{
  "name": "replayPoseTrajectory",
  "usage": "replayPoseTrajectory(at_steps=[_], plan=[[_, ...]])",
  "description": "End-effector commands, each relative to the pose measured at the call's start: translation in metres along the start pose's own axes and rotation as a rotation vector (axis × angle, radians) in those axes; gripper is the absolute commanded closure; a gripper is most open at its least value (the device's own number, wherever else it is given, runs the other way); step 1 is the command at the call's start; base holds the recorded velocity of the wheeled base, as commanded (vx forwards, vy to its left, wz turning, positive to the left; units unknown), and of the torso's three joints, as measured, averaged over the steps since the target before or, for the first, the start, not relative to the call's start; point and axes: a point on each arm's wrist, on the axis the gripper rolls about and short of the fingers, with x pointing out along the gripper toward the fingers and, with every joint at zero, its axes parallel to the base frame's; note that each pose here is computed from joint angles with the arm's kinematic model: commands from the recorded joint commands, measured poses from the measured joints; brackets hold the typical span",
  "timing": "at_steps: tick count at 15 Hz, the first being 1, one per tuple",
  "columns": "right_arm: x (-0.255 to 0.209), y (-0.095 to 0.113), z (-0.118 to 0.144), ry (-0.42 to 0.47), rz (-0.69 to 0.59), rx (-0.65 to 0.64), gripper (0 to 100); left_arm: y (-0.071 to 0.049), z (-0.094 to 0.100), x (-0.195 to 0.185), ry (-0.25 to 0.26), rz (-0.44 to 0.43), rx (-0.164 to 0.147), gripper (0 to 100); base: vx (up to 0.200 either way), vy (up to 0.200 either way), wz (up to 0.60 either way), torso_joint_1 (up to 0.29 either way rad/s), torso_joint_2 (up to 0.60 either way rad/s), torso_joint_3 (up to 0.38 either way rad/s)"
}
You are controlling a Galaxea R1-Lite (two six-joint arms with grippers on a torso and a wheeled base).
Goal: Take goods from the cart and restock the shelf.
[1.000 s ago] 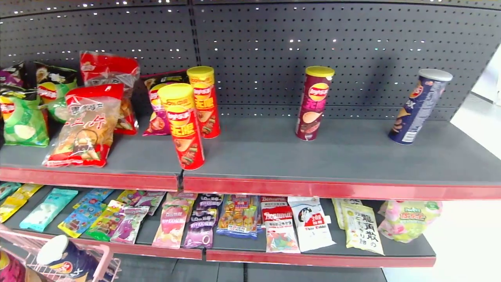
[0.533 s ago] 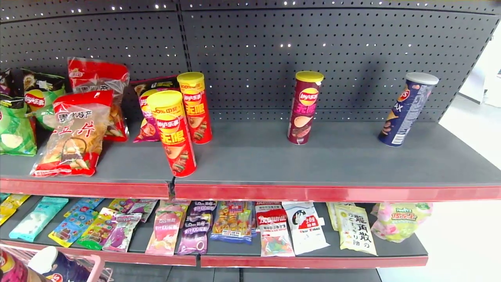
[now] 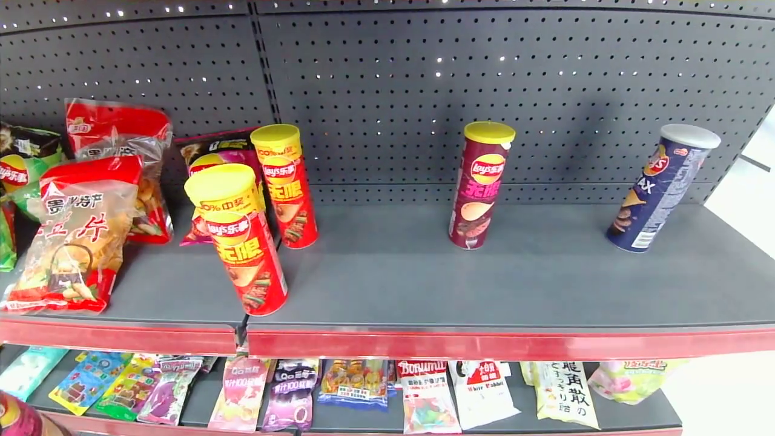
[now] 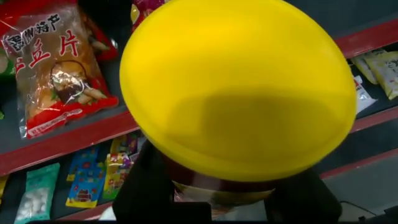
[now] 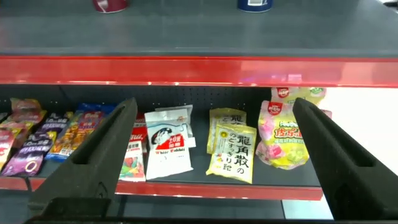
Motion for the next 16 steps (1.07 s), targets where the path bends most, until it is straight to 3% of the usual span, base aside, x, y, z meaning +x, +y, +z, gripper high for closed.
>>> replayPoseTrajectory(at_steps=[1, 3, 4, 5, 6, 7, 9, 11, 12, 16], plan=[[0.000, 0.000, 0.000, 0.000, 0.002, -0.003, 0, -0.004, -0.013, -0.008, -0.031, 0.002, 0.004, 100, 0.000, 0.000, 0.00, 0.000, 0.00, 0.000], [0.000, 0.000, 0.000, 0.000, 0.011, -0.004, 0, -0.005, -0.017, -0.011, -0.057, -0.047, 0.006, 100, 0.000, 0.000, 0.00, 0.000, 0.00, 0.000], [0.000, 0.001, 0.040, -0.021, 0.086, 0.007, 0, -0.005, -0.013, -0.011, -0.062, -0.065, -0.012, 100, 0.000, 0.000, 0.00, 0.000, 0.00, 0.000], [0.017, 0.001, 0.087, 0.026, 0.096, 0.063, 0, -0.004, -0.009, -0.009, -0.061, -0.083, -0.060, 100, 0.000, 0.000, 0.00, 0.000, 0.00, 0.000], [0.043, 0.002, 0.136, 0.058, 0.147, 0.142, 0, -0.004, -0.002, -0.005, -0.064, -0.157, -0.161, 100, 0.000, 0.000, 0.00, 0.000, 0.00, 0.000], [0.060, 0.006, 0.148, 0.102, 0.255, 0.107, 0, -0.004, 0.000, 0.001, -0.055, -0.180, -0.174, 100, 0.000, 0.000, 0.00, 0.000, 0.00, 0.000], [0.103, 0.012, 0.154, 0.180, 0.335, 0.014, 0, -0.002, 0.002, 0.008, -0.033, -0.155, -0.175, 100, 0.000, 0.000, 0.00, 0.000, 0.00, 0.000], [0.143, 0.020, 0.157, 0.176, 0.417, 0.009, 0, -0.001, 0.002, 0.014, 0.004, -0.130, -0.177, 100, 0.000, 0.000, 0.00, 0.000, 0.00, 0.000], [0.185, 0.028, 0.154, 0.182, 0.506, 0.011, 0, -0.001, 0.003, 0.018, 0.024, -0.135, -0.183, 100, 0.000, 0.000, 0.00, 0.000, 0.00, 0.000], [0.256, 0.041, 0.145, 0.239, 0.651, 0.030, 0, -0.001, 0.009, 0.027, 0.034, -0.220, -0.190, 100, 0.000, 0.000, 0.00, 0.000, 0.00, 0.000]])
